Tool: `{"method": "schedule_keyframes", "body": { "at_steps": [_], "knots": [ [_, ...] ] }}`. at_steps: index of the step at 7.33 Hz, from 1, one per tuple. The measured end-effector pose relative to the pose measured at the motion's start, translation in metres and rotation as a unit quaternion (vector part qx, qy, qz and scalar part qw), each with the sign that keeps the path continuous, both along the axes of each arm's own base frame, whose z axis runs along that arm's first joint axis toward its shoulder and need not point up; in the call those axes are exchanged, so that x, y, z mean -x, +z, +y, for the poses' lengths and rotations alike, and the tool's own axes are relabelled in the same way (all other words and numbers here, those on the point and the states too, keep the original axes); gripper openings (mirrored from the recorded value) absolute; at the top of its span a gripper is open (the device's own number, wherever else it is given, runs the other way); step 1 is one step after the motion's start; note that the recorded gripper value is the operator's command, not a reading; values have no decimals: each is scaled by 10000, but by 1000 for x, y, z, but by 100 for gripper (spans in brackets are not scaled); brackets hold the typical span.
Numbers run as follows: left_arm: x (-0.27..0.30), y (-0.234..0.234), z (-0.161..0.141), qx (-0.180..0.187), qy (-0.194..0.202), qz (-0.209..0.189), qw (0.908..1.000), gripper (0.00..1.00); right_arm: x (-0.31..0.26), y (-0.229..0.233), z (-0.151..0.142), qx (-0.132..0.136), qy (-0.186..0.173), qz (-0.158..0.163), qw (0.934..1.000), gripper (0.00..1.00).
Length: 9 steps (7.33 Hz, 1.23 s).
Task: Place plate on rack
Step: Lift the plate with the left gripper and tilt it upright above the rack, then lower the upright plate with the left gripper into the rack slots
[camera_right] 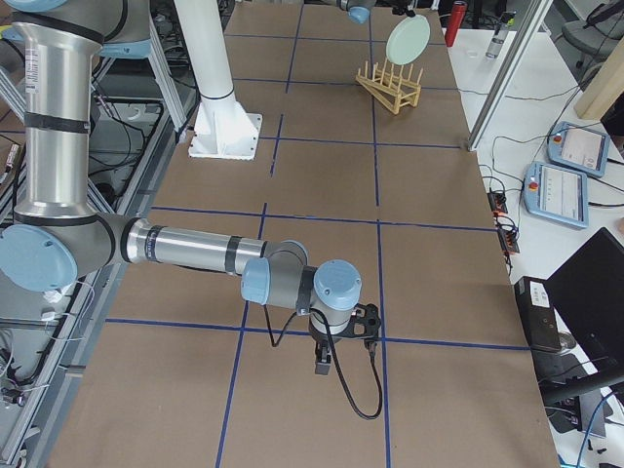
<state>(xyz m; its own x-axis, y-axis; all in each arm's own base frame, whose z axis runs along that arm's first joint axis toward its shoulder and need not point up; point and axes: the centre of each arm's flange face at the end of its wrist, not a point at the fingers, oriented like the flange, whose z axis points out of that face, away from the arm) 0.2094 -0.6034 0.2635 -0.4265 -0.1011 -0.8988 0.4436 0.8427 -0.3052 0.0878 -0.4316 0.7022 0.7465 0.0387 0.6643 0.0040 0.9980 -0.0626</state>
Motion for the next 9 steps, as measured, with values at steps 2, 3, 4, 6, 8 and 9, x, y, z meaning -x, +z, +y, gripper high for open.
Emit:
{"method": "schedule_keyframes", "body": {
  "at_steps": [2, 3, 4, 6, 8, 9],
  "knots": [
    [-2, 23, -5, 154, -95, -34, 9998, 0, 0, 0, 0, 0, 0, 0, 10000, 100],
    [-5, 29, -10, 238, -203, -30, 9995, 0, 0, 0, 0, 0, -1, 0, 10000, 100],
    [-6, 34, -15, 310, -303, -26, 9991, 0, 0, 0, 0, 0, -2, 0, 10000, 100],
    [-11, 45, -23, 465, -429, -58, 9980, 0, 0, 0, 0, 0, -5, 0, 10000, 100],
    [-40, 56, -20, 593, -428, -101, 9973, 0, 0, 0, 0, -4, -4, 0, 10000, 100],
    [-55, 60, -17, 634, -387, -121, 9972, 0, 0, 0, 0, -5, -5, 0, 10000, 100]
  ]
}}
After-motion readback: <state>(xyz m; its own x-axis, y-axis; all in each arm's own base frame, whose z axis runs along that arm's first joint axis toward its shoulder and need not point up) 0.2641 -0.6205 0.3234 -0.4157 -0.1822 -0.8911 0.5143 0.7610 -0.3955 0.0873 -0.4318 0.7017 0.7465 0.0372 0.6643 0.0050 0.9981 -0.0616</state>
